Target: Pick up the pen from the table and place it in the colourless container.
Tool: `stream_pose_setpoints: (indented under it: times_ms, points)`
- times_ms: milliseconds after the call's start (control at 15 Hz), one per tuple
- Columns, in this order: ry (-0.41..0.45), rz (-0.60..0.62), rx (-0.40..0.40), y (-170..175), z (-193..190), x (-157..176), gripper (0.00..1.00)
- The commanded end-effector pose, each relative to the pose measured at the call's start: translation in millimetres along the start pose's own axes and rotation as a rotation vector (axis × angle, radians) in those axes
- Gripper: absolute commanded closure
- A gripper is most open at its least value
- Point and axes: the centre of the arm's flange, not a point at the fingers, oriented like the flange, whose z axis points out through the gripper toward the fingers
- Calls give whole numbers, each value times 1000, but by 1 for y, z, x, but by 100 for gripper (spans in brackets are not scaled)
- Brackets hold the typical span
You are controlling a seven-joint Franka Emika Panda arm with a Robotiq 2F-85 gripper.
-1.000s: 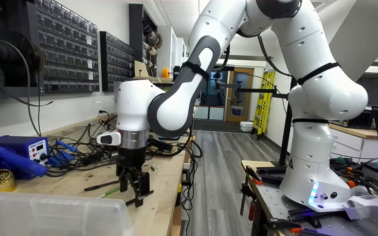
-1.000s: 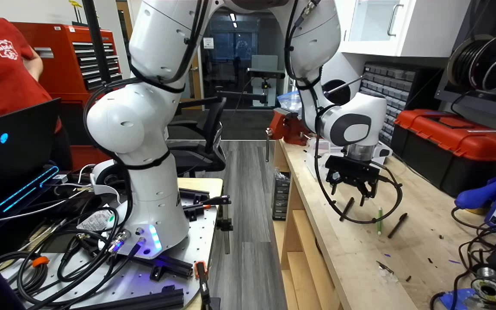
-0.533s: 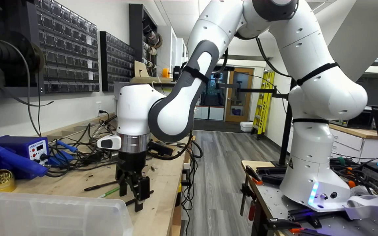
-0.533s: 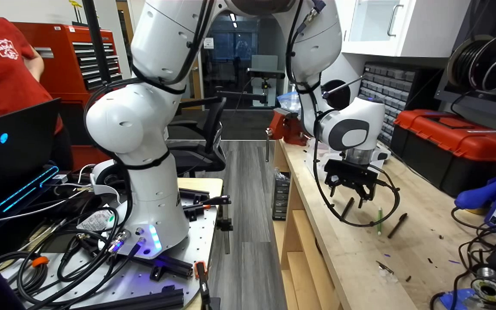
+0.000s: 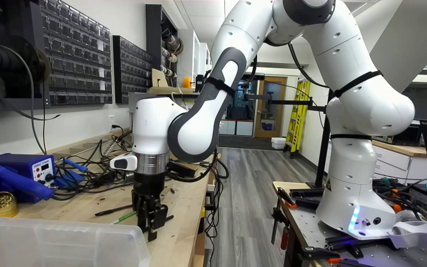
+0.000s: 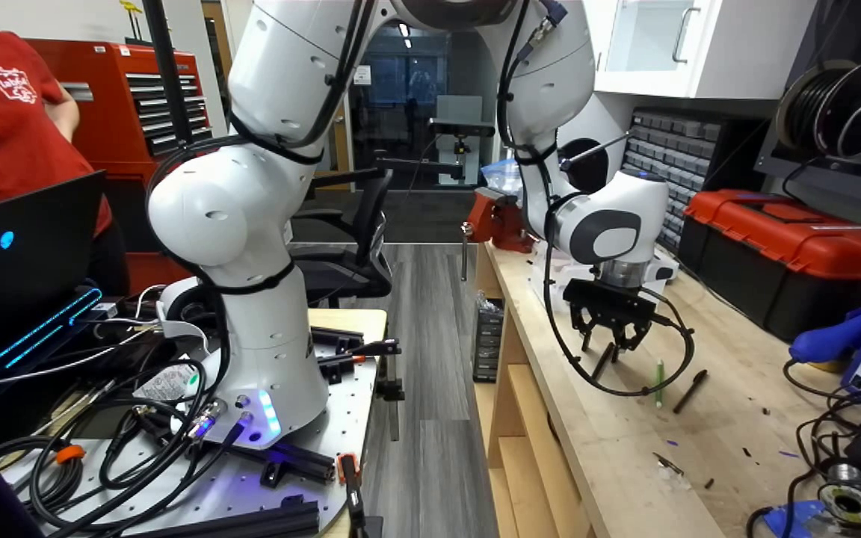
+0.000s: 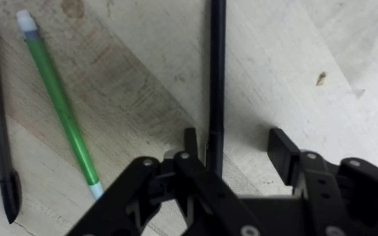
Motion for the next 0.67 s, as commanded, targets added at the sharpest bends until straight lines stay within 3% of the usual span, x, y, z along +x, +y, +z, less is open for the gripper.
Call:
stream_pose_setpoints:
  times_ms: [0,267,600]
  points:
    - [28,-6,4,4,-4,-2,72]
    - [19,4,6,3,-7,3,98]
    - [2,116,17,-2,-20,14,97]
